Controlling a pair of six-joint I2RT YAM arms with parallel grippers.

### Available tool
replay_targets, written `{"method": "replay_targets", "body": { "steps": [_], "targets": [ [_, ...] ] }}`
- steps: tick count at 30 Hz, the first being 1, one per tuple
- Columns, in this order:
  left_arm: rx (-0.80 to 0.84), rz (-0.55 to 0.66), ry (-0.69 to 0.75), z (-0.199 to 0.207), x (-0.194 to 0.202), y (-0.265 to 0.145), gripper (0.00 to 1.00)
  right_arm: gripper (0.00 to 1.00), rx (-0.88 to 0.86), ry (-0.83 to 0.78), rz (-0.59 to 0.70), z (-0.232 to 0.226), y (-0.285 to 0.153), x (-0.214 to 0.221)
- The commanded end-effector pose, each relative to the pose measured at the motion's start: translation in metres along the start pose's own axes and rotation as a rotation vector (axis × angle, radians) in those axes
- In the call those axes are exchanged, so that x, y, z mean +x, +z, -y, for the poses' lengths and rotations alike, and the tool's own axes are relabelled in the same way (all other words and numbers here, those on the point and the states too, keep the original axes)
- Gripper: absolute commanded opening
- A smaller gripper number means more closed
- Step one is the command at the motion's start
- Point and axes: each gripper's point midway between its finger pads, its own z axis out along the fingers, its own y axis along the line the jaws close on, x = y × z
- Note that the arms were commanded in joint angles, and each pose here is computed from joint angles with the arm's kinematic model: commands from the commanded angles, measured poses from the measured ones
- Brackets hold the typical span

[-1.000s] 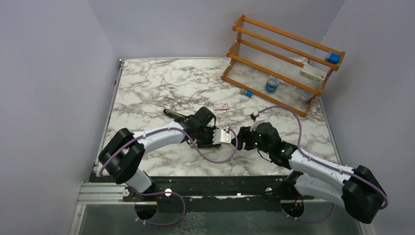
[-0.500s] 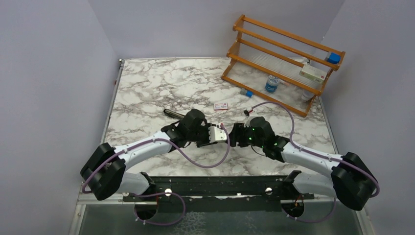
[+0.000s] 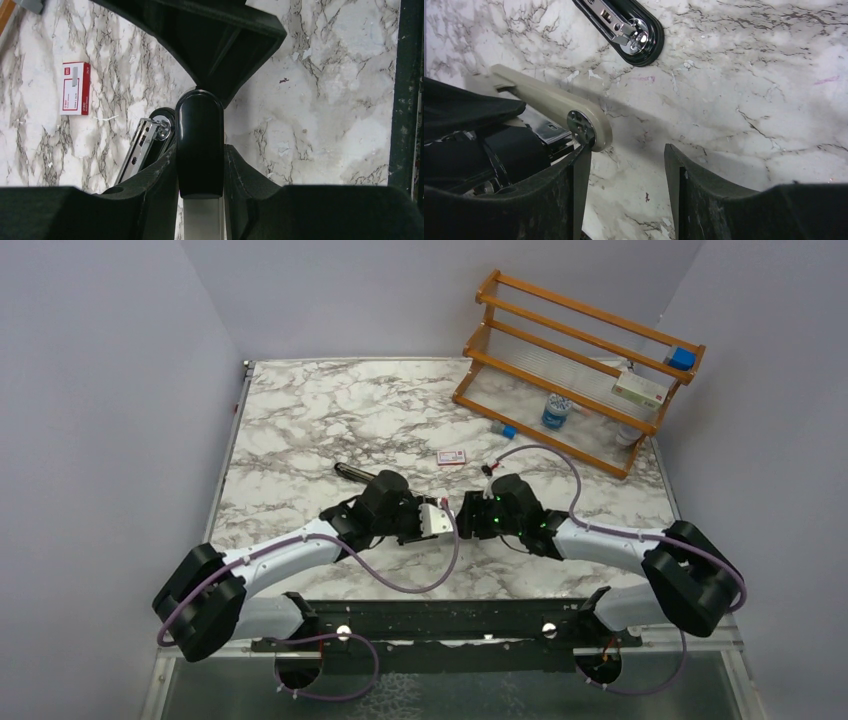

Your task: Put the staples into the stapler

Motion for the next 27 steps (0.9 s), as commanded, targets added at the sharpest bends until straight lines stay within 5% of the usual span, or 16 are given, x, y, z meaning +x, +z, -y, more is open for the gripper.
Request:
{"method": "replay_targets", "body": {
  "steps": [1, 11, 19, 27],
  "targets": [
    [-0.017, 0.299, 0.085, -0.009, -0.075, -0.019, 0.00, 0.56, 0.186, -0.037, -0.022, 0.047, 0.011, 0.014],
    [-0.006, 0.350, 0.080, -0.005, -0.082, -0.030, 0.00, 0.56, 0.102, -0.014, -0.031, 0.034, 0.015, 0.020],
    [-0.056, 0.289, 0.052, -0.016, -0.063, -0.027, 0.00, 0.57, 0.139, -0.056, 0.136, 0.023, -0.031, -0.029],
    [-0.111, 0.327, 0.022, -0.024, -0.066, -0.027, 0.00, 0.53, -0.089, 0.016, 0.268, -0.029, -0.076, -0.056]
  ]
}}
